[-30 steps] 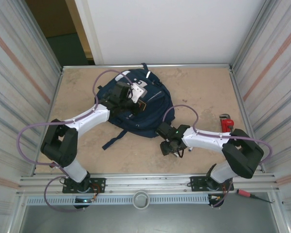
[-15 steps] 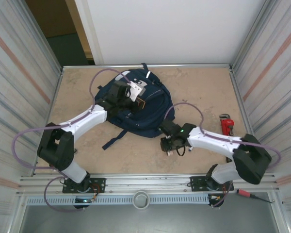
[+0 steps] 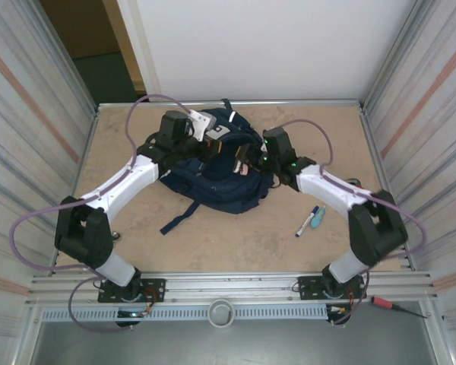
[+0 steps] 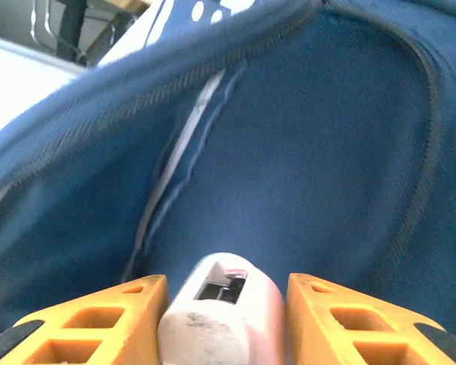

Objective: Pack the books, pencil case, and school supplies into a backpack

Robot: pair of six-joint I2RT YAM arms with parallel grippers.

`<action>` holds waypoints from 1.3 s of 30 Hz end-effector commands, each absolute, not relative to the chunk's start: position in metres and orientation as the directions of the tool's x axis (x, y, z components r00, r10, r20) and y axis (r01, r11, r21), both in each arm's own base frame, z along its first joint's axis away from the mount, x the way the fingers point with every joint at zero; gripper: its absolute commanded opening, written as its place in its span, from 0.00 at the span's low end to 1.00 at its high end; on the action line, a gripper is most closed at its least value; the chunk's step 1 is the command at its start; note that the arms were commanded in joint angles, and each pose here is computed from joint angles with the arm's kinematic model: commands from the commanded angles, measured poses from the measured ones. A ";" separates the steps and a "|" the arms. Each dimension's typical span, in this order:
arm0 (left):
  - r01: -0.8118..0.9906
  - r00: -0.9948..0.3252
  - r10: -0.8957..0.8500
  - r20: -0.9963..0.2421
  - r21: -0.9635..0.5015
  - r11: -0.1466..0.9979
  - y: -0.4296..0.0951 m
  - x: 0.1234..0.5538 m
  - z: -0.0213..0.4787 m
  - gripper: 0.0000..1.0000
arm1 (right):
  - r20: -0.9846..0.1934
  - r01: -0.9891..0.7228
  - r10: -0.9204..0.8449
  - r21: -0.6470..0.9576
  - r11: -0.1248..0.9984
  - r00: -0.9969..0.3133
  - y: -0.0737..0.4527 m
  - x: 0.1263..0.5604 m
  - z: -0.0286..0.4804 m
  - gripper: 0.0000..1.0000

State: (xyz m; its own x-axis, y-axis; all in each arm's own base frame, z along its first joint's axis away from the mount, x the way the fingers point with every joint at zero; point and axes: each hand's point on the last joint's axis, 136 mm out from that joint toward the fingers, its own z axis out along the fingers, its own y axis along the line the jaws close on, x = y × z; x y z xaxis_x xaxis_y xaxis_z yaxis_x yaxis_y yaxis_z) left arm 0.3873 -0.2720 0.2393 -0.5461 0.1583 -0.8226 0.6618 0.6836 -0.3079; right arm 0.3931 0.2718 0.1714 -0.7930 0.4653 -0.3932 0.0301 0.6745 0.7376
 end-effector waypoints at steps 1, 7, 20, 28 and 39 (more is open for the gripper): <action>0.709 -0.465 0.074 -0.882 -0.321 0.628 -0.282 0.395 0.294 0.00 | -0.321 0.069 0.544 0.813 0.578 -0.775 0.299 0.428 0.178 0.49; 0.692 -0.476 0.064 -0.877 -0.328 0.643 -0.278 0.401 0.289 0.00 | -0.366 -0.014 0.447 0.786 0.618 -0.816 0.321 0.427 0.171 0.68; 0.677 -0.496 0.081 -0.865 -0.327 0.659 -0.273 0.398 0.266 0.00 | -0.490 0.207 0.297 0.229 0.951 -0.820 0.116 0.296 0.116 0.74; 0.666 -0.515 0.094 -0.852 -0.329 0.669 -0.270 0.396 0.253 0.00 | -0.394 0.413 0.389 0.024 0.910 -0.833 0.058 0.198 0.053 0.66; 0.669 -0.519 0.105 -0.849 -0.326 0.668 -0.270 0.391 0.247 0.00 | -0.380 0.447 0.433 0.056 0.893 -0.818 0.064 0.191 0.024 0.50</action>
State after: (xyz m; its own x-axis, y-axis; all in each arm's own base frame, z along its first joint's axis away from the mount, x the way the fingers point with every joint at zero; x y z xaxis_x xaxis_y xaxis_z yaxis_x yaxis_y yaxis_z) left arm 0.3909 -0.2704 0.2225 -0.5798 0.1317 -0.8040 0.6419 0.6816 -0.3513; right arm 0.1805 0.0645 0.0244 -0.8508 0.3925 -0.3493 0.4088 0.9121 0.0291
